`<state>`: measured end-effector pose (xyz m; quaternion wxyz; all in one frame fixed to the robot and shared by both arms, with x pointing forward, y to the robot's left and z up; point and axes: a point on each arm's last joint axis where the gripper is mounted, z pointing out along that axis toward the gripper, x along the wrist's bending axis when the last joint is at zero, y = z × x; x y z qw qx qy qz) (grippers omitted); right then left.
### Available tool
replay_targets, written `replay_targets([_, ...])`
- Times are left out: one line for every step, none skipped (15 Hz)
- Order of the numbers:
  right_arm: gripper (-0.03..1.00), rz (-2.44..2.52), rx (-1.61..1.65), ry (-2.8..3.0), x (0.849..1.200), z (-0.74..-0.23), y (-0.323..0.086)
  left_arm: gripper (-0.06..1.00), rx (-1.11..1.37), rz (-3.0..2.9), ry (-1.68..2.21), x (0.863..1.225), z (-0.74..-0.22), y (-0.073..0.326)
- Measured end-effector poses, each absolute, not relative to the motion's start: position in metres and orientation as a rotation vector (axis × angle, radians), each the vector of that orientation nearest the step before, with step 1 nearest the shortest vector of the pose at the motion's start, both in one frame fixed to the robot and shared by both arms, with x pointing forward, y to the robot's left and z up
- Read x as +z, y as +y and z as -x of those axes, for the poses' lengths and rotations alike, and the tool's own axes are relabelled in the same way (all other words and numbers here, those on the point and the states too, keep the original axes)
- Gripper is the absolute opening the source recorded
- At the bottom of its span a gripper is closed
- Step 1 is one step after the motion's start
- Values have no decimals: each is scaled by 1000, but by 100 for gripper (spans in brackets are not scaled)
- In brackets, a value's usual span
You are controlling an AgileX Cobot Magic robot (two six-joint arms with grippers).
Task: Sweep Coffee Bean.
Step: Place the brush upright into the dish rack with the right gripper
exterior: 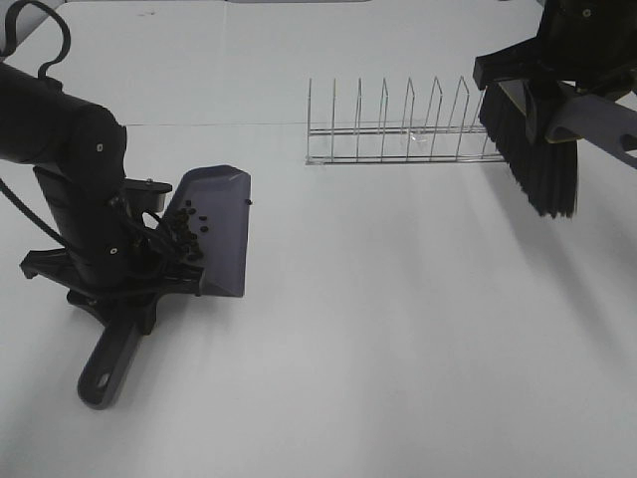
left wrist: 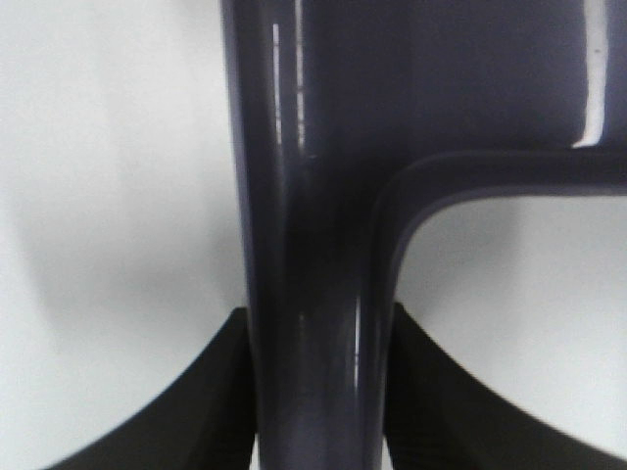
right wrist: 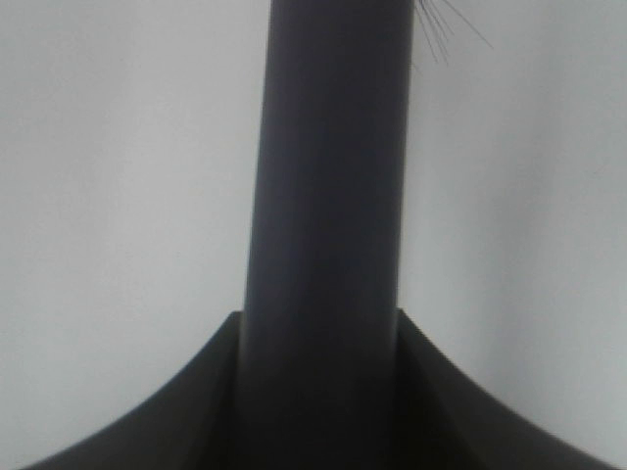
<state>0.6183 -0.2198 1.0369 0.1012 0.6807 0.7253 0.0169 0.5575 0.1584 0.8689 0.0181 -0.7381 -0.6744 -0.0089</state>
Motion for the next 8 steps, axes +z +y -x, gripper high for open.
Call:
replay_targets([32, -2023, 47, 2151, 1033, -618, -219, 35, -28, 2292, -2095, 869, -558, 158])
replay_targets([32, -2035, 37, 2160, 1028, -620, -218, 35, -28, 2292, -2095, 869, -558, 158])
replay_targets([32, -2044, 15, 2171, 1020, -623, -217, 35, -29, 2293, -2094, 869, -558, 158])
replay_targets([31, -2052, -7, 2180, 1012, -625, -216, 35, -29, 2293, -2094, 869, -558, 158])
replay_targets([31, -2060, -28, 2189, 1005, -627, -215, 35, -29, 2293, -2094, 869, -558, 158])
replay_targets([31, -2063, -40, 2194, 1001, -628, -215, 35, -29, 2293, -2094, 869, -558, 158])
replay_targets([31, -2074, -59, 2202, 993, -629, -214, 35, -30, 2293, -2093, 869, -558, 159])
replay_targets([31, -2087, -68, 2211, 988, -630, -213, 35, -30, 2293, -2093, 869, -558, 159])
